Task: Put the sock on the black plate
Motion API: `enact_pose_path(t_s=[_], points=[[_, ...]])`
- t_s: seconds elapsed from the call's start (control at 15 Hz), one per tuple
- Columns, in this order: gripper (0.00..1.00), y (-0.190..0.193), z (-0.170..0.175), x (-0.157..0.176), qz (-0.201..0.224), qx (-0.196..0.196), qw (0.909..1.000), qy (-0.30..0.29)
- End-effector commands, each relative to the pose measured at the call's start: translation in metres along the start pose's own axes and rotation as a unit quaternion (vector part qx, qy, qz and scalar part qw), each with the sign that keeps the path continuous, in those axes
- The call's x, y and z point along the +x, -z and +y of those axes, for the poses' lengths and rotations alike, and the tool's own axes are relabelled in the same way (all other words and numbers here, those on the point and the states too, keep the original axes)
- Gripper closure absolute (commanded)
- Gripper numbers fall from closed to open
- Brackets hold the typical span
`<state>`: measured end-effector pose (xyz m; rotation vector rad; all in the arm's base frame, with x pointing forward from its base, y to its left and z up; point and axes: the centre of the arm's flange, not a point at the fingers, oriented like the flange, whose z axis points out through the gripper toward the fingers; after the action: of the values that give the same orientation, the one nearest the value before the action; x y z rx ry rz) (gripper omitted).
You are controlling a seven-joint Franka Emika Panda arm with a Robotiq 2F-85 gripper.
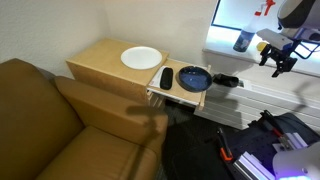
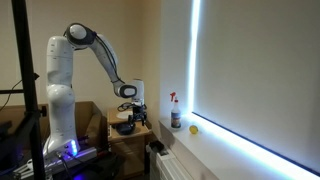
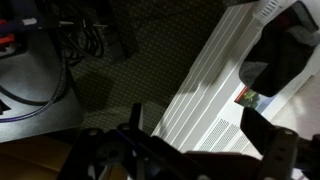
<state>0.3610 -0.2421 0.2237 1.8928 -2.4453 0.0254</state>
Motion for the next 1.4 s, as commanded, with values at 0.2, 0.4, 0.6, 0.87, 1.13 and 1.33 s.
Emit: enact_pose_path(t_s=[0.2,0.4,0.6,0.87,1.13,1.33], points=[[0.00,-0.065,-0.067,0.001,0.032,0.047,0.9958,-0.072],[0.00,-0.079,-0.088,-0.015,0.015,0.045,0.9960,-0.076],[0.00,-0.073,-0.079,-0.026,0.006,0.039,0.9962,-0.077],[0.00,-0.104,-0.098,-0.022,0.036,0.022,0.9955,-0.084],[0.00,-0.149,-0.122,-0.008,0.038,0.047,0.9863,-0.153],[0.00,-0.177,-0.141,-0.004,0.045,0.067,0.9790,-0.188]])
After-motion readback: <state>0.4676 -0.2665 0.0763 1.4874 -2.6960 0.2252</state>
